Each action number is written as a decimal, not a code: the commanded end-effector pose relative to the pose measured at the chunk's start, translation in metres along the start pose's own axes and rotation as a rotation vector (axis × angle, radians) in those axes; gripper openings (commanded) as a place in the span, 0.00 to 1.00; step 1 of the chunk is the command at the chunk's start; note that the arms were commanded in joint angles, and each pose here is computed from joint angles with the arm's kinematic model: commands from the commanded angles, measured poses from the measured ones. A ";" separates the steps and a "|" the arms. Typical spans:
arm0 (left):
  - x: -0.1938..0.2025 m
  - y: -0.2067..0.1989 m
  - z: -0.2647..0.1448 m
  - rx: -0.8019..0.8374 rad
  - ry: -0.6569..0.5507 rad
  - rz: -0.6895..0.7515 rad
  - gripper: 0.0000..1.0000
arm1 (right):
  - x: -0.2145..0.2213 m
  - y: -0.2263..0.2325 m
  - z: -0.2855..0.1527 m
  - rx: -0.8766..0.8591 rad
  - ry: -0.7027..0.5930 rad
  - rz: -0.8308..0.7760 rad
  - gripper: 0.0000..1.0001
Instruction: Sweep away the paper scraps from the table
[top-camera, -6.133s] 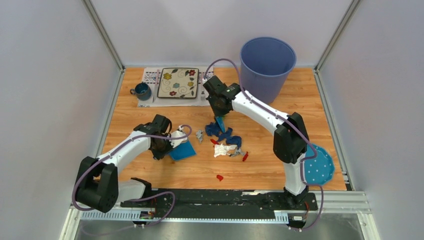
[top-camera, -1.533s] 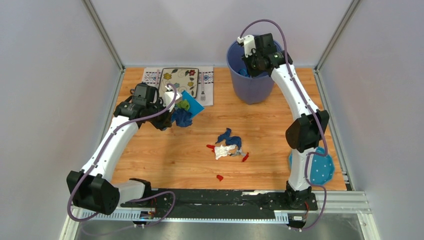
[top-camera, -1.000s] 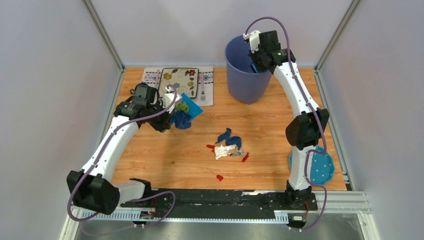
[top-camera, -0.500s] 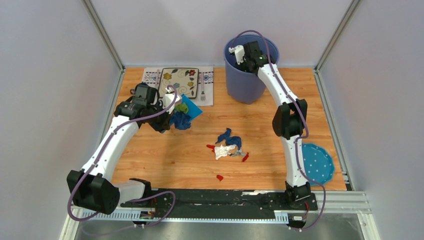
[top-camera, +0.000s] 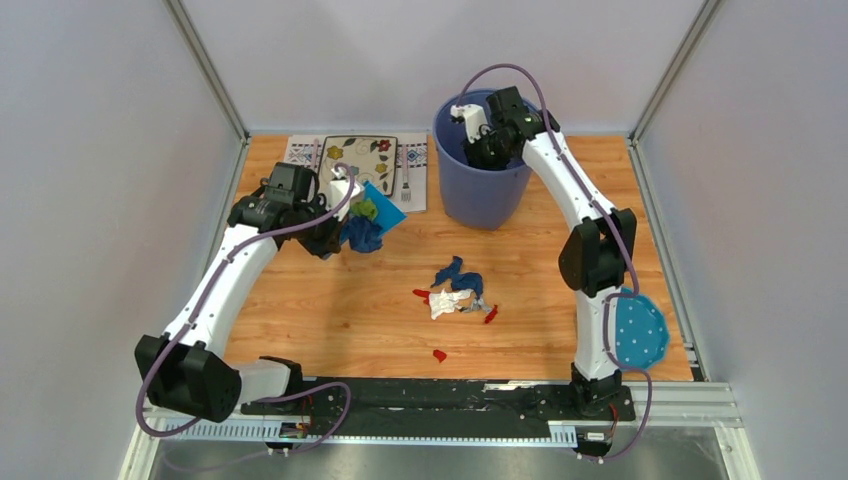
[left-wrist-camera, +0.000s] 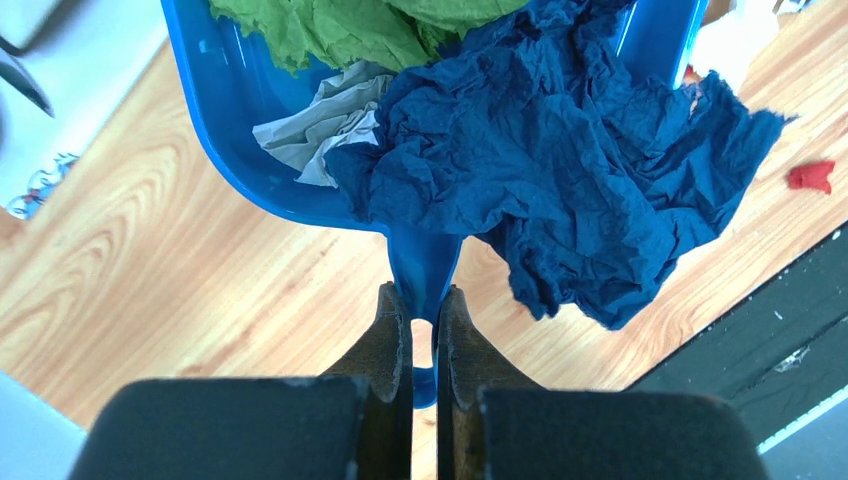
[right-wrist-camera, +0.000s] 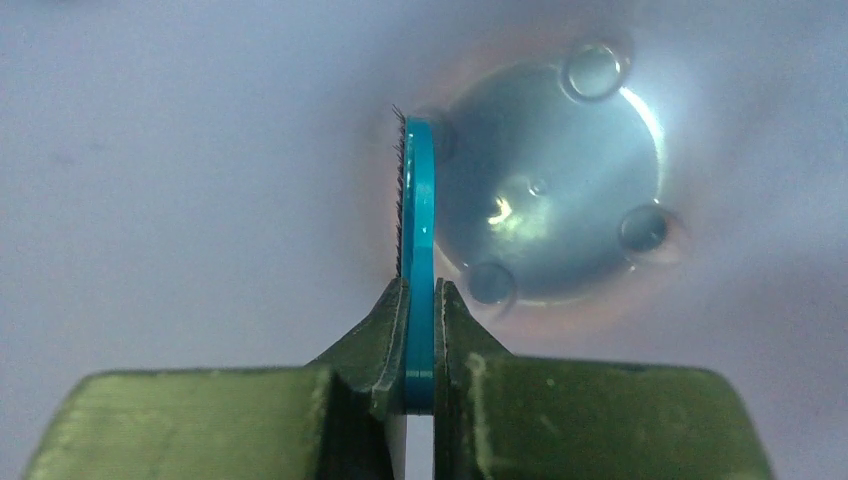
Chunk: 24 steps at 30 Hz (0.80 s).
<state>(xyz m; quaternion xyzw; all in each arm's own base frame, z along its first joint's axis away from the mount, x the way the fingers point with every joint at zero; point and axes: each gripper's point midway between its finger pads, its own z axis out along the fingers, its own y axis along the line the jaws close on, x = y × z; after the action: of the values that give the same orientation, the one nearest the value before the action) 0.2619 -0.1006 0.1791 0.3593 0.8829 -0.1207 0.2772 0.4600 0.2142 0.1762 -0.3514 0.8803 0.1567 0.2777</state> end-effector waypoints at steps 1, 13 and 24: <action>-0.029 0.006 -0.017 -0.024 -0.075 0.031 0.00 | -0.011 0.051 -0.031 -0.105 -0.037 -0.029 0.00; -0.061 0.022 -0.042 -0.093 -0.112 0.042 0.00 | -0.052 0.096 -0.062 -0.069 -0.130 -0.108 0.00; -0.115 0.033 -0.055 -0.115 -0.177 0.011 0.00 | -0.128 0.044 -0.187 0.380 -0.552 0.068 0.00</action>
<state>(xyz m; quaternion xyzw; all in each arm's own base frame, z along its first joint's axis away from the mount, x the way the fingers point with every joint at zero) 0.3183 -0.1100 0.2753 0.3495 0.8582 -0.0958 0.3636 0.4232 0.2616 0.2977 -0.3182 0.8478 0.1344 0.4025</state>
